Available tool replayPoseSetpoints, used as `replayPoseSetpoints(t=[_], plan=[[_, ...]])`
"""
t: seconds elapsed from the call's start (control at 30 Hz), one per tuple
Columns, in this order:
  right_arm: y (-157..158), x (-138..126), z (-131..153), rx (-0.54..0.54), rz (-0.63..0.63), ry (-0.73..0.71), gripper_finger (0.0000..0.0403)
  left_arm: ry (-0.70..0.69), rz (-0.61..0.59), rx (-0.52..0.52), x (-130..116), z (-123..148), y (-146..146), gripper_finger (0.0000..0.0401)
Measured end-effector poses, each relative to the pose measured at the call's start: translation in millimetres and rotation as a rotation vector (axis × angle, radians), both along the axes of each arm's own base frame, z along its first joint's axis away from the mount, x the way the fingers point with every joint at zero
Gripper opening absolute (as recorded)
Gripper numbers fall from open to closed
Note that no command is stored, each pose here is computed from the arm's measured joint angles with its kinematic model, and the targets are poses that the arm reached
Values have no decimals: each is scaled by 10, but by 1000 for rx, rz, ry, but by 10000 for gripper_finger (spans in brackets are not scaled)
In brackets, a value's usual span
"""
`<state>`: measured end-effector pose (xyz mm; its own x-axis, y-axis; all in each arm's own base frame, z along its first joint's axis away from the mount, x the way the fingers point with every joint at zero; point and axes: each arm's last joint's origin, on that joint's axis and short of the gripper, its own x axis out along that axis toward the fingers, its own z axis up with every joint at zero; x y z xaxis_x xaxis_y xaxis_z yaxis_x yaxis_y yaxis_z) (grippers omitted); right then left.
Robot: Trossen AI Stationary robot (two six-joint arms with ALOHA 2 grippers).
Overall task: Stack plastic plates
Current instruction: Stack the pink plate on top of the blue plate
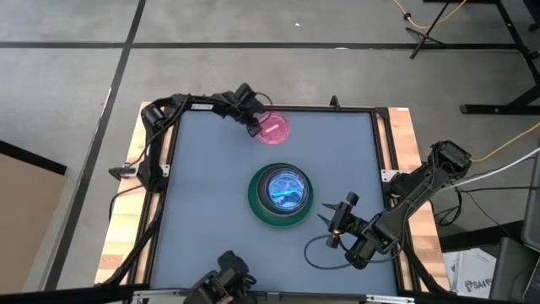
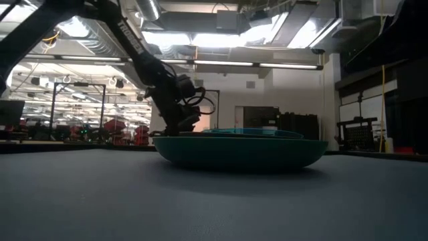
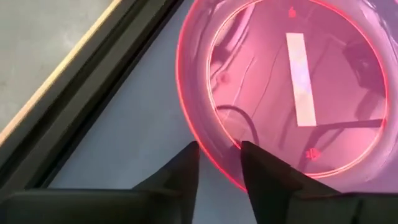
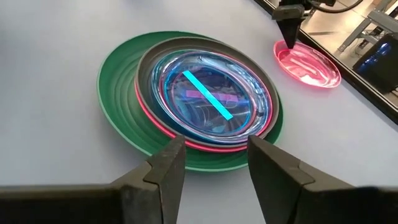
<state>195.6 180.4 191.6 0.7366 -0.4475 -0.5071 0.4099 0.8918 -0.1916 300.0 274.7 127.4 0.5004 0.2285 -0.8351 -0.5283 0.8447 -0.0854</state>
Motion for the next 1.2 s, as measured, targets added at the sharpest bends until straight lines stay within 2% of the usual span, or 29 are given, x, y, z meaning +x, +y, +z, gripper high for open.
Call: replayPoseSetpoints(t=[0.3, 0.5, 0.63, 0.8, 0.97, 1.2], plan=[[11, 0, -9, 39, 10, 25, 165, -27, 21, 5, 81, -70, -3, 9], [23, 0, -16, 73, 22, 48, 165, -24, 49, 20, 79, -42, -1, 2], [35, 11, -11, 87, 23, 36, 165, -21, 64, 40, 48, 82, -16, 1], [40, 15, -9, 96, 24, 34, 165, -42, 70, 77, -7, 392, -74, 1], [51, 17, -13, 121, 35, 49, 165, -67, 80, 141, -99, 833, -213, 0], [56, 20, -10, 127, 36, 46, 165, -180, 12, 202, -120, 1431, -645, 0]])
